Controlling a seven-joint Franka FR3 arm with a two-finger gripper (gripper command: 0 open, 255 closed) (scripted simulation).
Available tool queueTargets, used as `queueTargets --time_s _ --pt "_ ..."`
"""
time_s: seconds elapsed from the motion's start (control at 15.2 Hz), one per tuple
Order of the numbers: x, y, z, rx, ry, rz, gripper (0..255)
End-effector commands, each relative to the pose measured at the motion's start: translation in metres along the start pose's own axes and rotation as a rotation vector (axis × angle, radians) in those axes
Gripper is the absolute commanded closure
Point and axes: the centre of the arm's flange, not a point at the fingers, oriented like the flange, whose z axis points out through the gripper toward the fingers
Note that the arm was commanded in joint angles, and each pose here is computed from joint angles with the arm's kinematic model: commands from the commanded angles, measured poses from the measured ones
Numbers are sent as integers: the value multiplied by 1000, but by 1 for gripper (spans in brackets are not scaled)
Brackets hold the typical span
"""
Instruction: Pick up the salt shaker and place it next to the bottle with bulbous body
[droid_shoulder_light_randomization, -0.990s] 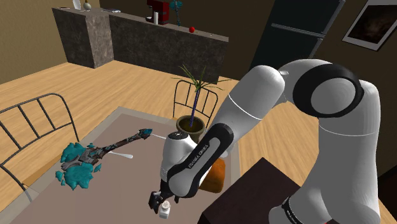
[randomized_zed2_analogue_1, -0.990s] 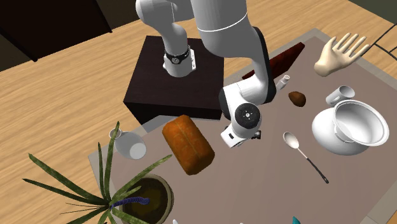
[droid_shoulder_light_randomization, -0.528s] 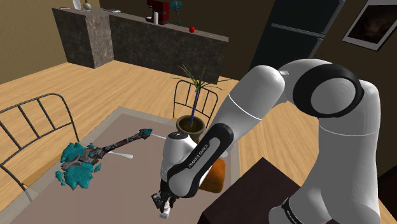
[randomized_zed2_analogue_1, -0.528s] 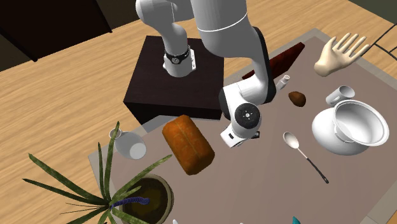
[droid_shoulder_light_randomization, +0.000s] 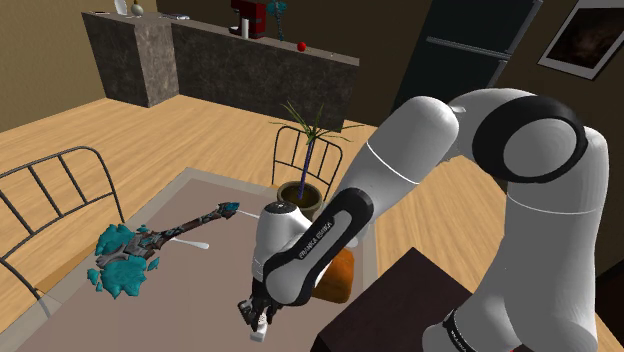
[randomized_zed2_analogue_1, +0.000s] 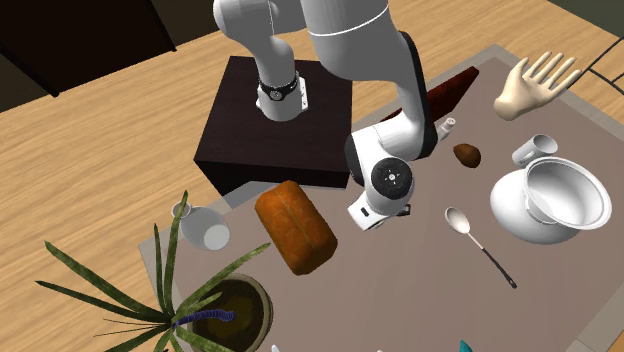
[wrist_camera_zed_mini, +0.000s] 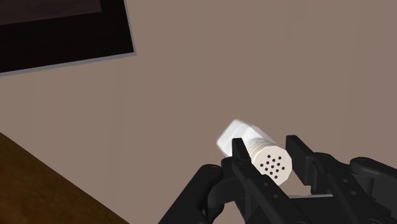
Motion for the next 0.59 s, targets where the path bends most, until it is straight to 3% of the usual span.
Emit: queueTargets --time_s 0.0,0.53 --pt "-3 -1 -10 0 0 0 255" --pt "-12 -8 -51 0 0 0 255"
